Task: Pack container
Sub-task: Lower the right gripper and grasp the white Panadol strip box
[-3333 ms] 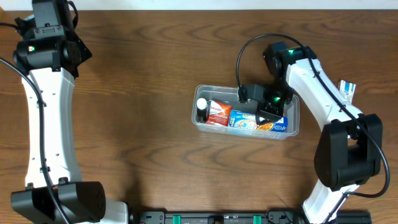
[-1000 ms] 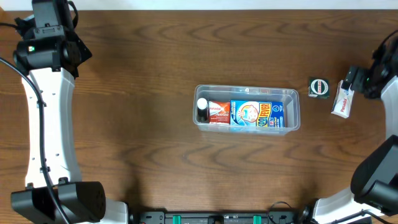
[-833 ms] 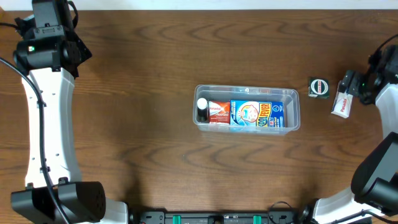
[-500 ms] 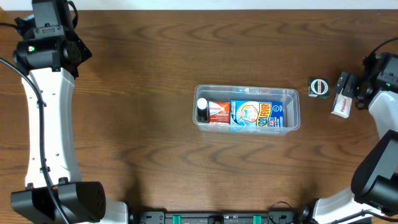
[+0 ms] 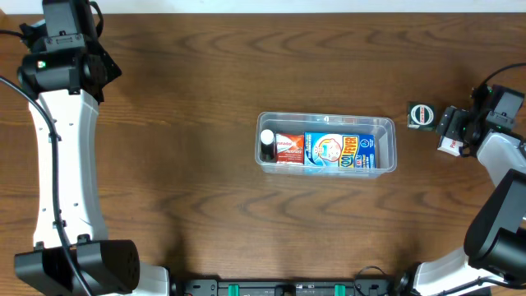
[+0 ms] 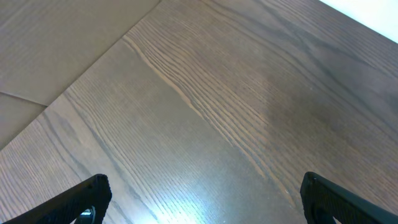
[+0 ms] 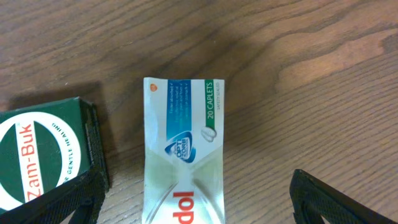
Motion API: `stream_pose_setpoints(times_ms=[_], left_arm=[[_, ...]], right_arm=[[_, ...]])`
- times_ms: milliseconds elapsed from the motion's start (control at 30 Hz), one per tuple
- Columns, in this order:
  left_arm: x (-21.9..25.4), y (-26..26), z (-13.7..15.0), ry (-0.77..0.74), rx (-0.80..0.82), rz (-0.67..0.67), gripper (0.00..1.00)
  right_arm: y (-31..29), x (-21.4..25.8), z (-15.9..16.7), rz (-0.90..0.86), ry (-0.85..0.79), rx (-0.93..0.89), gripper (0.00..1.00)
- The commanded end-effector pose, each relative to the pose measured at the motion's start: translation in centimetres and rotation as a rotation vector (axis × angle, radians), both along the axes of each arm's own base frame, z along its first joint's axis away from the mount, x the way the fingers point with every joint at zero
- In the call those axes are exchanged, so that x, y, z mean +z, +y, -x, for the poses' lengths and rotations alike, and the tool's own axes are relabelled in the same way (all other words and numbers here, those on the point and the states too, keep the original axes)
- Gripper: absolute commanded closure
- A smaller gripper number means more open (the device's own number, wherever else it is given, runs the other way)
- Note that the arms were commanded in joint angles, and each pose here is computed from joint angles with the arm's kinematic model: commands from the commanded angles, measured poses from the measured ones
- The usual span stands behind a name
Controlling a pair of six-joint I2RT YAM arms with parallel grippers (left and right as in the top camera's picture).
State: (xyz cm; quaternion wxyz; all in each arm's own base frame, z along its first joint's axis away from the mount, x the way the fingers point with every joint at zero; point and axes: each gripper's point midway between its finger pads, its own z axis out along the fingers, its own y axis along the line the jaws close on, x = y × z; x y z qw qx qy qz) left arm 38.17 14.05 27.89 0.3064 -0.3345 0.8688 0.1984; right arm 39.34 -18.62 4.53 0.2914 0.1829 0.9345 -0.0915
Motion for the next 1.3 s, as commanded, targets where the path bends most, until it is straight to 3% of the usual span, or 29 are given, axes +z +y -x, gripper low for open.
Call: stream_pose_setpoints(times_ms=[0,300,600,1267], left_arm=[[1.0,0.3,0.3,-0.021,0.011,-0.016,0.02],[1.0,0.3,0.3,-0.022,0.011,-0.016,0.02],[1.0,0.3,0.3,-0.022,0.011,-0.016,0.02],[1.0,0.3,0.3,-0.022,0.011,-0.016,0.02]], right_arm=[[-0.5,-2.0,0.6,-0.004,0.046,-0.011,0.09],[-0.6,-3.5,1.0,-0.019,0.074,-0.021,0.12],[-0.7,-3.6,1.2,-0.032,0.075,-0.041,0.38],[-0.4,-3.8,1.4,-0.047,0.088,-0.035,0.49]])
